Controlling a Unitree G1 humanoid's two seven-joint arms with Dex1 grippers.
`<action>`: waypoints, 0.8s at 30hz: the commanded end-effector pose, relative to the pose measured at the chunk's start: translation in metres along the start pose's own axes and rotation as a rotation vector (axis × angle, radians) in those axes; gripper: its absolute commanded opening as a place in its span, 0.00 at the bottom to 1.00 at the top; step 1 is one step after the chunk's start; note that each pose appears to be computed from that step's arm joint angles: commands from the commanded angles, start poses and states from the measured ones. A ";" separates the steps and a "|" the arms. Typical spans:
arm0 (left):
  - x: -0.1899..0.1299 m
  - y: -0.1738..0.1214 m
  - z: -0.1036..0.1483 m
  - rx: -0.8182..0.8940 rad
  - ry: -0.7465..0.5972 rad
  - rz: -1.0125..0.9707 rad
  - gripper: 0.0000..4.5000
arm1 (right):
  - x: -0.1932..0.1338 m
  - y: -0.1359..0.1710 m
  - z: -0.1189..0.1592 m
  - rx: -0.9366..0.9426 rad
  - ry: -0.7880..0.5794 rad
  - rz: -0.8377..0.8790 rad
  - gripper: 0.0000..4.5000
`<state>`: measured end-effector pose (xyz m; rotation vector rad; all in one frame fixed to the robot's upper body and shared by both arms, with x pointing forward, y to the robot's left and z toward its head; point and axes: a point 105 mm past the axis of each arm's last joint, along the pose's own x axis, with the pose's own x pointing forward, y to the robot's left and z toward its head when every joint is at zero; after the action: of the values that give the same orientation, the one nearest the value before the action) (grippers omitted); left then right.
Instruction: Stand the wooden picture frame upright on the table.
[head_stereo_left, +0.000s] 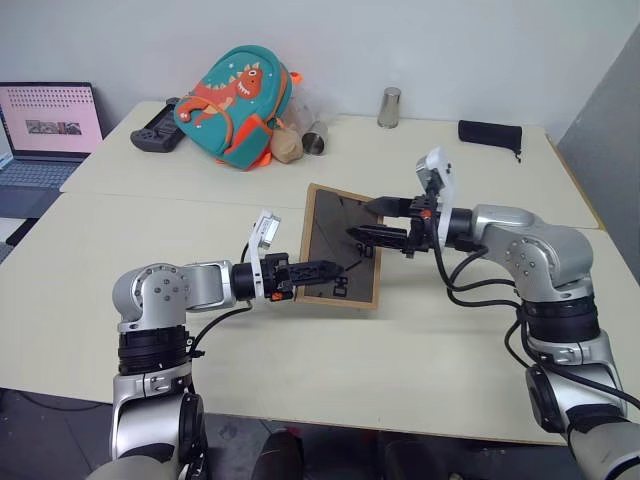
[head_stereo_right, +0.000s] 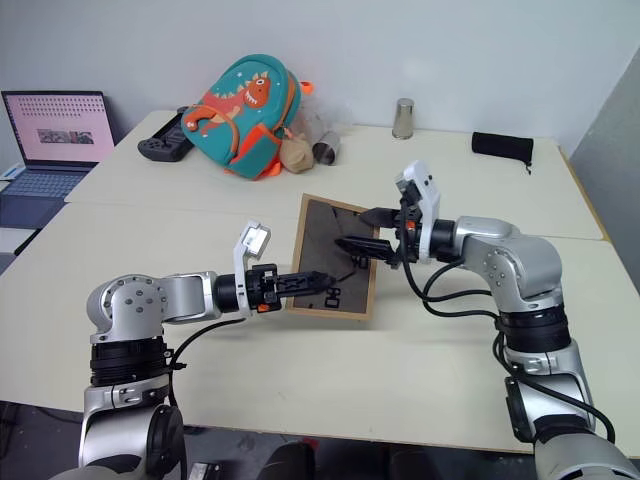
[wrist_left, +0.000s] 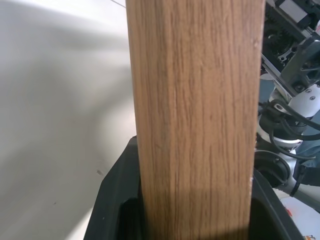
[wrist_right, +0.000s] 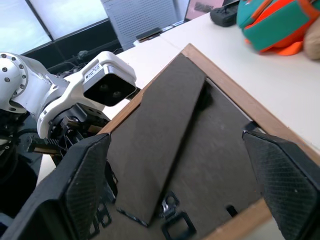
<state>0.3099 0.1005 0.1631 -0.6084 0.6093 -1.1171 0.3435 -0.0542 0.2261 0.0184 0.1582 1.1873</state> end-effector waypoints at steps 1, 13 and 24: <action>0.001 -0.017 0.012 0.084 -0.022 -0.056 0.27 | 0.014 0.003 0.005 -0.040 0.004 0.020 0.99; -0.003 -0.011 0.011 0.084 -0.041 -0.020 0.27 | 0.005 0.056 0.008 0.026 -0.008 0.289 0.99; -0.004 -0.011 0.012 0.077 -0.042 -0.023 0.27 | -0.021 0.061 0.016 0.130 -0.020 0.304 0.99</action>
<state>0.3077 0.1011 0.1666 -0.5957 0.5853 -1.1314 0.2939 -0.0492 0.2354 0.1961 0.2799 1.4243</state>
